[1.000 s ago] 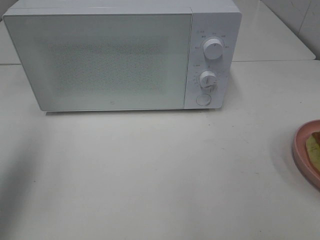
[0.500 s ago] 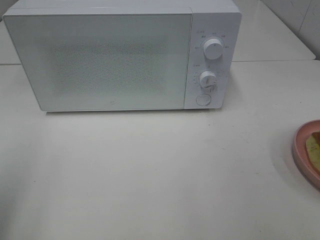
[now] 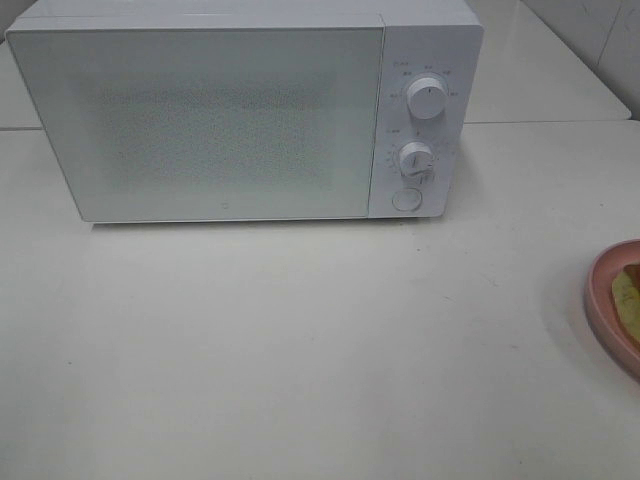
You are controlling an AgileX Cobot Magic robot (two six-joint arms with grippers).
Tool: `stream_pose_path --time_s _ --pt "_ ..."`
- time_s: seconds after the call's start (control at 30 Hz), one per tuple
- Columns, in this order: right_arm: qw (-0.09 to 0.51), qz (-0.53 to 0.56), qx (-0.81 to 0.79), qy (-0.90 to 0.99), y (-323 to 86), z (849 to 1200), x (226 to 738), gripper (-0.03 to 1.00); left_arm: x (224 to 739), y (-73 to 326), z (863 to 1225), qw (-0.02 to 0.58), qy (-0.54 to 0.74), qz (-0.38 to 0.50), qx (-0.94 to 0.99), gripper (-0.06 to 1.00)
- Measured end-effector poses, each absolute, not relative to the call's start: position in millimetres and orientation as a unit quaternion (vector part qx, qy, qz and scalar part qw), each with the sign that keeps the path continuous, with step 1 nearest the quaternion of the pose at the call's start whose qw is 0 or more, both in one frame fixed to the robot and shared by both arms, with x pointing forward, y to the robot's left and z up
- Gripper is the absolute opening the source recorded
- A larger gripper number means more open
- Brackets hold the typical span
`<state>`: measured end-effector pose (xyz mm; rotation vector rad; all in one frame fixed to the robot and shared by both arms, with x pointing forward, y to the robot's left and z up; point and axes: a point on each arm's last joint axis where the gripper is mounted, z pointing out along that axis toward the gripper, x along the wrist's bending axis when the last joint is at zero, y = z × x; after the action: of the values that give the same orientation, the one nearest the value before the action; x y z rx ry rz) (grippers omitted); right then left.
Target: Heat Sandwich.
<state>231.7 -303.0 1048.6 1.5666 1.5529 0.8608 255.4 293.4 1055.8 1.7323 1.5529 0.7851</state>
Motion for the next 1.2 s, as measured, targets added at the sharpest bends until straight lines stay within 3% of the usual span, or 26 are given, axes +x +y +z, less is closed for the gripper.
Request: stream_pose_path --time_s 0.27,1.2 --pt "0.377 0.337 0.613 0.607 -303 1049 232 0.76 230 293 1056 0.384 0.566 0.354 0.637 0.99" --pt "0.377 0.337 0.613 0.607 -303 1049 232 0.76 229 293 1056 0.384 0.566 0.355 0.637 0.99"
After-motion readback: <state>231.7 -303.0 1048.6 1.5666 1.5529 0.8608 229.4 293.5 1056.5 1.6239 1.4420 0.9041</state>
